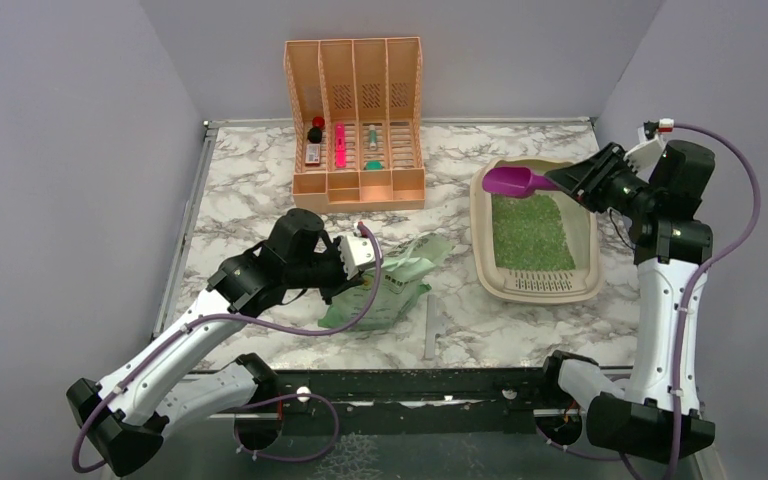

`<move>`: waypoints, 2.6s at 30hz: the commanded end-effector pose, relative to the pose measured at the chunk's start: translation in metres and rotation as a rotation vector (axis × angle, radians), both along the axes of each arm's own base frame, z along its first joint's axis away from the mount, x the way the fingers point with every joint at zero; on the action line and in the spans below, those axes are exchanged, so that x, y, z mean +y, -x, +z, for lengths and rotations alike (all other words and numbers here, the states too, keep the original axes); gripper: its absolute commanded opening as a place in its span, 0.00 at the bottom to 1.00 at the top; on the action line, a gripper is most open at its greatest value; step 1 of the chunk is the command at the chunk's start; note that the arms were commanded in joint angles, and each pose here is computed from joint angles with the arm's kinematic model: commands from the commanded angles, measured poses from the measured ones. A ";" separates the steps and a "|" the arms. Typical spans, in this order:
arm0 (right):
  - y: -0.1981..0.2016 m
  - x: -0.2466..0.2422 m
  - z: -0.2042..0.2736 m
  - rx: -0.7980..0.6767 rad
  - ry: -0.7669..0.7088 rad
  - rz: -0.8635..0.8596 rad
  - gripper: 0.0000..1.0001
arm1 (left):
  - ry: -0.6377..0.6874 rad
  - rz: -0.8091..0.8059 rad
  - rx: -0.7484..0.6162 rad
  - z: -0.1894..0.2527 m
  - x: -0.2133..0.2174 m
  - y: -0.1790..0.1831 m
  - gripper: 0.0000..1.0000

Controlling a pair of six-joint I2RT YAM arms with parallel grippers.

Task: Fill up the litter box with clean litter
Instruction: 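Pour the cat litter into the litter box, then scoop the cat litter from the cat litter bag.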

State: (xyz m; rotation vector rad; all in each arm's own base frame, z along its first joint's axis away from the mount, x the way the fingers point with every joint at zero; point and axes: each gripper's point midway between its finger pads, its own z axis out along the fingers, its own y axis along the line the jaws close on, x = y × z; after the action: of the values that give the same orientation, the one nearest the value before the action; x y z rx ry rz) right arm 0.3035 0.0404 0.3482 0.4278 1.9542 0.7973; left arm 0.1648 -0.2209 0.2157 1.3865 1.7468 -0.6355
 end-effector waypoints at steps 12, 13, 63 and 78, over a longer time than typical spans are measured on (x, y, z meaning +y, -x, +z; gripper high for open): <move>0.056 0.060 -0.005 0.065 -0.163 0.417 0.01 | 0.102 -0.039 -0.078 0.039 -0.017 -0.007 0.00; 0.059 0.062 -0.007 0.072 -0.167 0.434 0.01 | 0.102 -0.040 -0.079 0.039 -0.017 -0.008 0.00; 0.025 0.226 -0.079 0.176 0.438 0.372 0.01 | 0.112 -0.017 -0.059 0.034 -0.017 -0.008 0.00; 0.057 0.284 -0.100 0.264 -0.046 0.732 0.01 | 0.110 -0.020 -0.059 0.036 -0.021 -0.011 0.00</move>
State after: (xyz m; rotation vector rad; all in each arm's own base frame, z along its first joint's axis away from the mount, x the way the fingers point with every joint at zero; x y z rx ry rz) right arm 0.2440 0.3188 0.1959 -0.2499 2.5329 0.9678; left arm 0.1741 -0.2249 0.2113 1.3583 1.7972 -0.6316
